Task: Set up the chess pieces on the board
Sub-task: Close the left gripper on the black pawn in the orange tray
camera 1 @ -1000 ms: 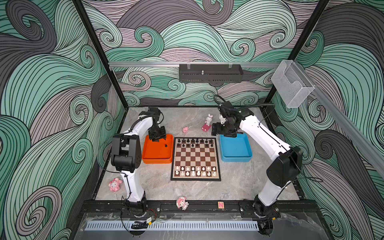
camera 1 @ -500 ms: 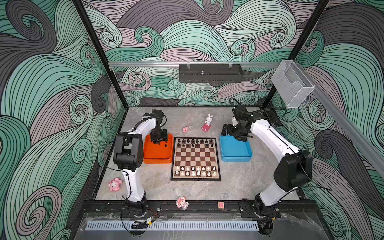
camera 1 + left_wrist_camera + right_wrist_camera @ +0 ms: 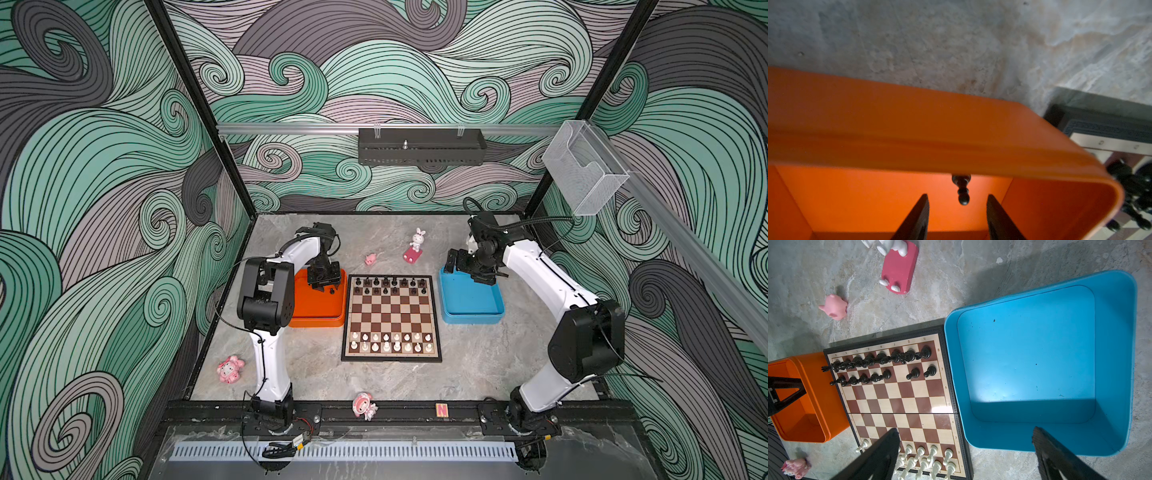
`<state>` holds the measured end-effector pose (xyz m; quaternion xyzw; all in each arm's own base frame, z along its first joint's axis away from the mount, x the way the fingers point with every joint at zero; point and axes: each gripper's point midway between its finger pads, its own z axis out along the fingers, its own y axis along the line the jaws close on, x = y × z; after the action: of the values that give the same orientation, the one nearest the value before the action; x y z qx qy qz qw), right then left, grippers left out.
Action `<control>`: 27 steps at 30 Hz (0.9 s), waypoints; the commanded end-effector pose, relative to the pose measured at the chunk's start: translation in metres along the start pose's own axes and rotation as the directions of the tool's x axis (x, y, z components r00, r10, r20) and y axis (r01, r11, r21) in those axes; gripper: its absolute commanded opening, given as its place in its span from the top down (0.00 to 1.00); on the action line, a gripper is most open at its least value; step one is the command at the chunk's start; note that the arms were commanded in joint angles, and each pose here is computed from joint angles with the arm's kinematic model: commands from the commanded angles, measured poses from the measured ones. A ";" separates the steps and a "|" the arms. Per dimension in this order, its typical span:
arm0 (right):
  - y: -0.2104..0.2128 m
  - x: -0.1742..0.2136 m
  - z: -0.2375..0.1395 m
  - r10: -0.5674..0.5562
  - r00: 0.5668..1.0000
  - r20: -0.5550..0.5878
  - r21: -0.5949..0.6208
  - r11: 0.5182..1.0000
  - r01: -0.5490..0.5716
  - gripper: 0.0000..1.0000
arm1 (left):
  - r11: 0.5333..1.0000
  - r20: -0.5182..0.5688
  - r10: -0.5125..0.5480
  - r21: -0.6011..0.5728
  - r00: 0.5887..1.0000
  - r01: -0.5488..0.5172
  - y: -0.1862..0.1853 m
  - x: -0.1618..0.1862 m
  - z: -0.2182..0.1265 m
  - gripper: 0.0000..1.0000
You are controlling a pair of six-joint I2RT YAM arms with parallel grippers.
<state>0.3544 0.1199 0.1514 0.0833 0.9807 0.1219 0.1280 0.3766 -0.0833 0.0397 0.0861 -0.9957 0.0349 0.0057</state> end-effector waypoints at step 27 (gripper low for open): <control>-0.005 -0.001 0.002 0.014 1.000 -0.009 -0.013 1.000 -0.014 0.00 | 0.997 -0.020 0.048 -0.060 0.999 -0.049 -0.005 -0.004 0.007 0.72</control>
<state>0.3555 0.1175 0.1496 0.0881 0.9796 0.1291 0.1261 0.3813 -0.0862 0.0299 0.0691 -0.9974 0.0156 0.0105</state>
